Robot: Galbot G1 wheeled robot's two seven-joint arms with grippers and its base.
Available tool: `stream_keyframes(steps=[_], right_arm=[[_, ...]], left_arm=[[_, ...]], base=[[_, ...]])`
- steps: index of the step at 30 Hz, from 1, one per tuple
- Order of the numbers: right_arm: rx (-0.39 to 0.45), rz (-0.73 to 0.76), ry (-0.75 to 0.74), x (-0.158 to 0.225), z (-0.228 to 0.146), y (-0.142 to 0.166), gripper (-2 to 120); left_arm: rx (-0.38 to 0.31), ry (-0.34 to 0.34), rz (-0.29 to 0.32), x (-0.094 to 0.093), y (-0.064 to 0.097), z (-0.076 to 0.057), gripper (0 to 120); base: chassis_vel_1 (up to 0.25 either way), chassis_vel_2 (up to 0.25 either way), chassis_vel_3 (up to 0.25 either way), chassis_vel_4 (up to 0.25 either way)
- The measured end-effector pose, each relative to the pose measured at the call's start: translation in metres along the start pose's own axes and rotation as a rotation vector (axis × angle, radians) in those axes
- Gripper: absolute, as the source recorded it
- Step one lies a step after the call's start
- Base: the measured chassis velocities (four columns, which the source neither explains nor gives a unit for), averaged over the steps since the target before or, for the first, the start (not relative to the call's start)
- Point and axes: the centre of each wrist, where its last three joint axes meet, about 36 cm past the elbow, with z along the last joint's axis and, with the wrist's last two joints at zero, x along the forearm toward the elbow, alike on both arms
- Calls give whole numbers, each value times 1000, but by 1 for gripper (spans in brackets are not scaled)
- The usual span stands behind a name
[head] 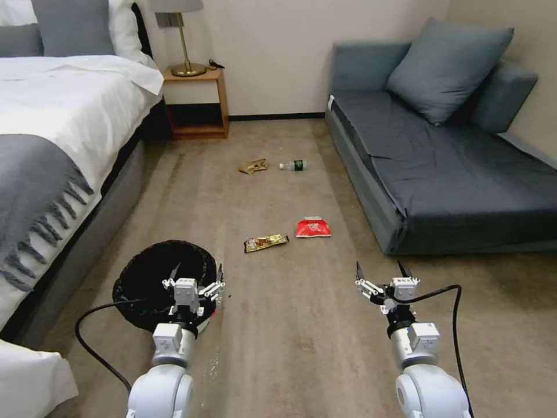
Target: Pick up the trash bin, then pick up the garbage on the floor and place it into the trash bin.
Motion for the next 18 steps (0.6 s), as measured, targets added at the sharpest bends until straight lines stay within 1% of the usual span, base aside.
stream_keyframes(steps=[18], right_arm=[[0,0,0,0,0,0,100]], left_arm=[[0,0,0,0,0,0,100]], base=[[0,0,0,0]])
